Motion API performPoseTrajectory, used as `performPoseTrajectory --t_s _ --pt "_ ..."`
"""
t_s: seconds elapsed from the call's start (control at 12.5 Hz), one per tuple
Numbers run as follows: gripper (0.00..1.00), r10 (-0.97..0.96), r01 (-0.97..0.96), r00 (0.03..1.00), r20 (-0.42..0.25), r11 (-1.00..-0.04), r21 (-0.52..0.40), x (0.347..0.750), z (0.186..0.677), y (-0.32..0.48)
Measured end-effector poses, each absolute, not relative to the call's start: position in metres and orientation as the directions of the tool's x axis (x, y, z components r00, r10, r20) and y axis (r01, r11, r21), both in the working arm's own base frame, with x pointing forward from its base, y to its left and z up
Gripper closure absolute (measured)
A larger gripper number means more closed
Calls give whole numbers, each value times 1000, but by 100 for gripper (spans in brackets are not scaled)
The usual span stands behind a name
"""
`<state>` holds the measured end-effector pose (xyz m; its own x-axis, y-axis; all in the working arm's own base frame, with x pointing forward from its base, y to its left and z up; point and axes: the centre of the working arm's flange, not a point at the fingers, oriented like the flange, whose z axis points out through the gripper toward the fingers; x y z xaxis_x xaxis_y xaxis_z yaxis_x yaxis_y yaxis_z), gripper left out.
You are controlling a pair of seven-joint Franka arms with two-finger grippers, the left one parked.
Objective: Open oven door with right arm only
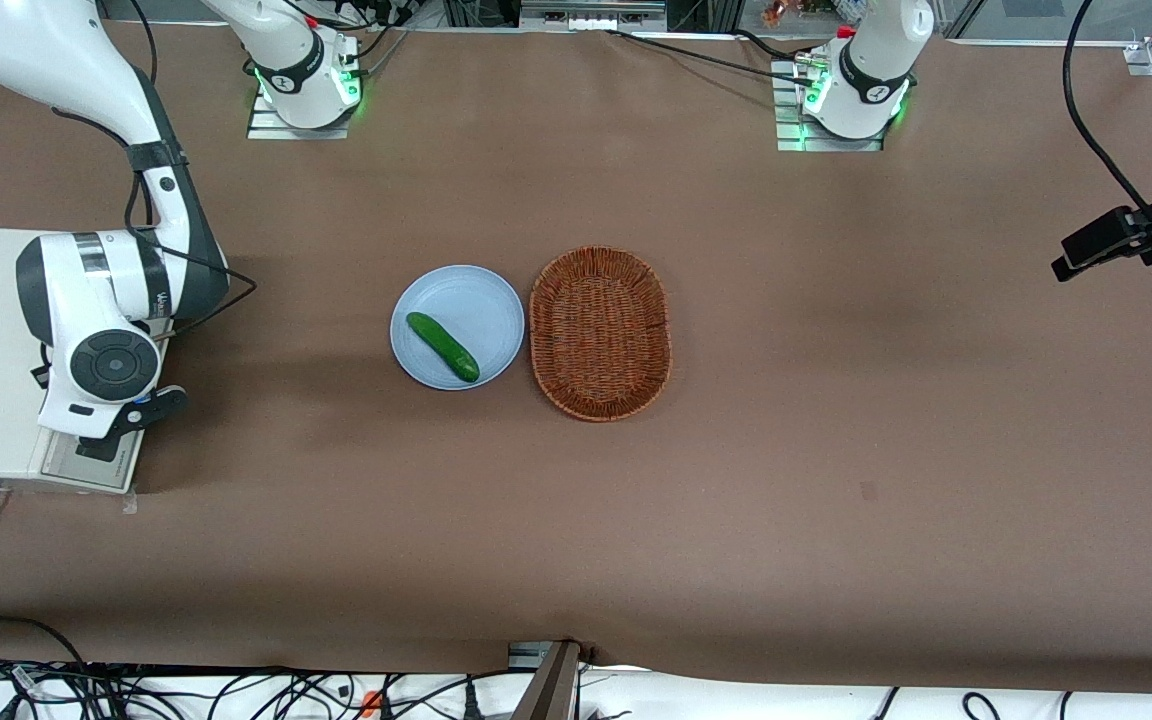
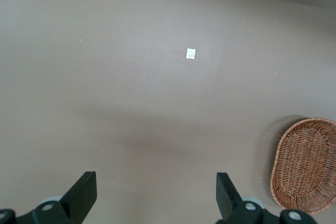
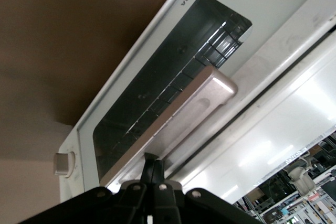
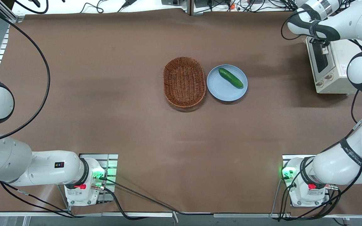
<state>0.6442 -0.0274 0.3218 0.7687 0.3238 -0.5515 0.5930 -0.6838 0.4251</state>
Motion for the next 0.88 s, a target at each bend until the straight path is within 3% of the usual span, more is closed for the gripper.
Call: performPoseTrajectory --t_s 0.88 --pt "99 381 563 790 -481 -761 322 650 303 19"
